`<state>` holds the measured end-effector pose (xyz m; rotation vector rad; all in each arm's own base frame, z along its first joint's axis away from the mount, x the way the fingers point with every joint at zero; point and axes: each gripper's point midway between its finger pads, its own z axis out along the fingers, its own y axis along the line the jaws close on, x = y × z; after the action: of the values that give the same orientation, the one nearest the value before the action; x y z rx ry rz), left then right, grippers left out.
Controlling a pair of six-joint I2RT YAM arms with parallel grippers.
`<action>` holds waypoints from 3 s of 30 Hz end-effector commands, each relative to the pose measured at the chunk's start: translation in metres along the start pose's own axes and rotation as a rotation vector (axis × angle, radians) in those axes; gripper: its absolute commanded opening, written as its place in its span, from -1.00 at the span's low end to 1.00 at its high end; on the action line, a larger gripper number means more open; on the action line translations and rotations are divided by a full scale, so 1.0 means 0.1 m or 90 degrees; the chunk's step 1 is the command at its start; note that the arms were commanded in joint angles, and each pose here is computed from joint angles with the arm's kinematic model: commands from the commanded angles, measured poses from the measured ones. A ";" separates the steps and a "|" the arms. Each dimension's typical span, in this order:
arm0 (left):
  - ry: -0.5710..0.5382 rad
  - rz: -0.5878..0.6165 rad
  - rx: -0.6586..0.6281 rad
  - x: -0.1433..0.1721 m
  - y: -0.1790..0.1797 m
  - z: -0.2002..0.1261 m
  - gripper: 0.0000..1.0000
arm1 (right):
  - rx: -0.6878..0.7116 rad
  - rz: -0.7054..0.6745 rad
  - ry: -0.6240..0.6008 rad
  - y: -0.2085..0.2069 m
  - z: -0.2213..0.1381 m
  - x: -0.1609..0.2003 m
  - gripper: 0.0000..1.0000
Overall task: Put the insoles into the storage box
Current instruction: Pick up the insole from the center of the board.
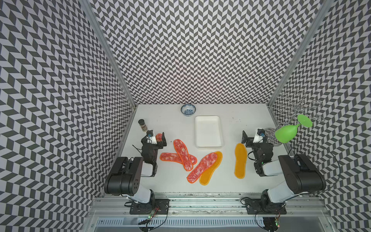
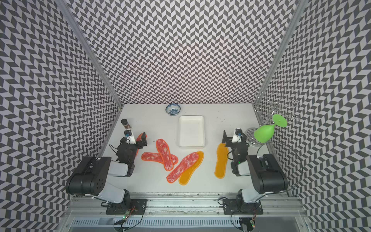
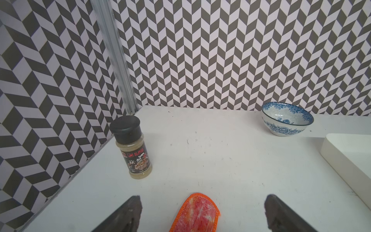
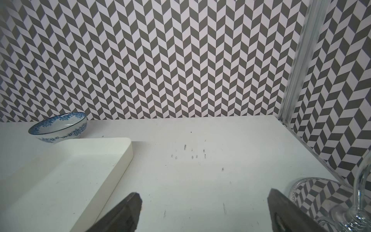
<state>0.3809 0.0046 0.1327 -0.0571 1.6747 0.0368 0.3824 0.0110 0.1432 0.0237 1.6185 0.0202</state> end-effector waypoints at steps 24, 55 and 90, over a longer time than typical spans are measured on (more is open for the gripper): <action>-0.028 0.038 0.053 -0.57 -0.23 0.04 1.00 | -0.007 -0.008 -0.039 0.00 -0.03 -0.36 1.00; 0.534 0.029 0.625 0.18 -2.63 -1.30 0.55 | -0.236 0.277 0.462 1.35 -1.02 -0.60 1.00; 0.749 0.237 0.566 1.33 -2.79 -1.57 -0.14 | -0.268 0.345 0.591 1.58 -1.17 -0.29 0.83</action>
<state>0.2403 -0.2965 0.0279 1.0377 2.6301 -0.6520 0.2637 0.1645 0.1809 0.1618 2.4647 0.8895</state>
